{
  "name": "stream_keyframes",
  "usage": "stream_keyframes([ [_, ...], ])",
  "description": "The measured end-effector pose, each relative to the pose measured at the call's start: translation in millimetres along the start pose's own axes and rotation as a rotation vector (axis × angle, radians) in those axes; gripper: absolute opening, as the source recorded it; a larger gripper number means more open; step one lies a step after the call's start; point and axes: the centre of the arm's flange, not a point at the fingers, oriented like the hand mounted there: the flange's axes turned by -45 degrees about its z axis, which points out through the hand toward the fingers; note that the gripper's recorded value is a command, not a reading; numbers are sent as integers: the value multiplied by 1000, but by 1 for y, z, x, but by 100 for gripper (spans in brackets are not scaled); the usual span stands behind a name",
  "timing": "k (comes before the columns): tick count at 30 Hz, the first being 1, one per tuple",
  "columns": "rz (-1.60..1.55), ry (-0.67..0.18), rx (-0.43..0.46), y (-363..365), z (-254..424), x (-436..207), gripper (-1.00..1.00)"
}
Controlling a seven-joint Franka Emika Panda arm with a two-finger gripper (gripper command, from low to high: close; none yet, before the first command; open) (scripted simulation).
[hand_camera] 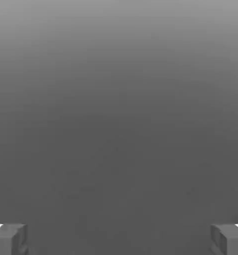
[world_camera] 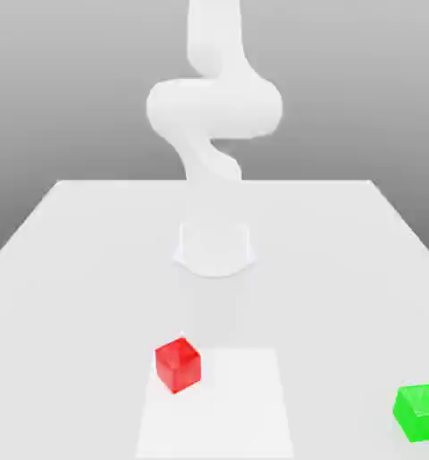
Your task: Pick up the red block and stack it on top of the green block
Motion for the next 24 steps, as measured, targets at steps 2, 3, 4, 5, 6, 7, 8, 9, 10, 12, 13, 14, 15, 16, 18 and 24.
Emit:
stream_keyframes([
  [2,71,-73,-47,1,53,-14,0],
  [3,107,-109,-69,3,79,-23,0],
  [4,143,-143,-90,6,103,-33,0],
  [5,180,-178,-110,9,126,-44,0],
  [6,218,-212,-129,14,148,-56,0],
  [7,256,-246,-148,18,170,-70,0],
  [8,295,-279,-166,24,190,-84,0],
  [9,336,-314,-183,29,210,-100,0],
  [10,378,-348,-201,35,228,-117,0],
  [12,468,-419,-235,46,262,-154,0],
  [13,513,-454,-250,51,277,-174,0],
  [14,558,-487,-264,55,289,-193,0],
  [15,602,-520,-277,59,300,-213,0],
  [16,647,-551,-289,62,309,-232,0],
  [18,737,-614,-310,66,324,-271,0],
  [24,819,-657,-326,69,351,-312,0],
])
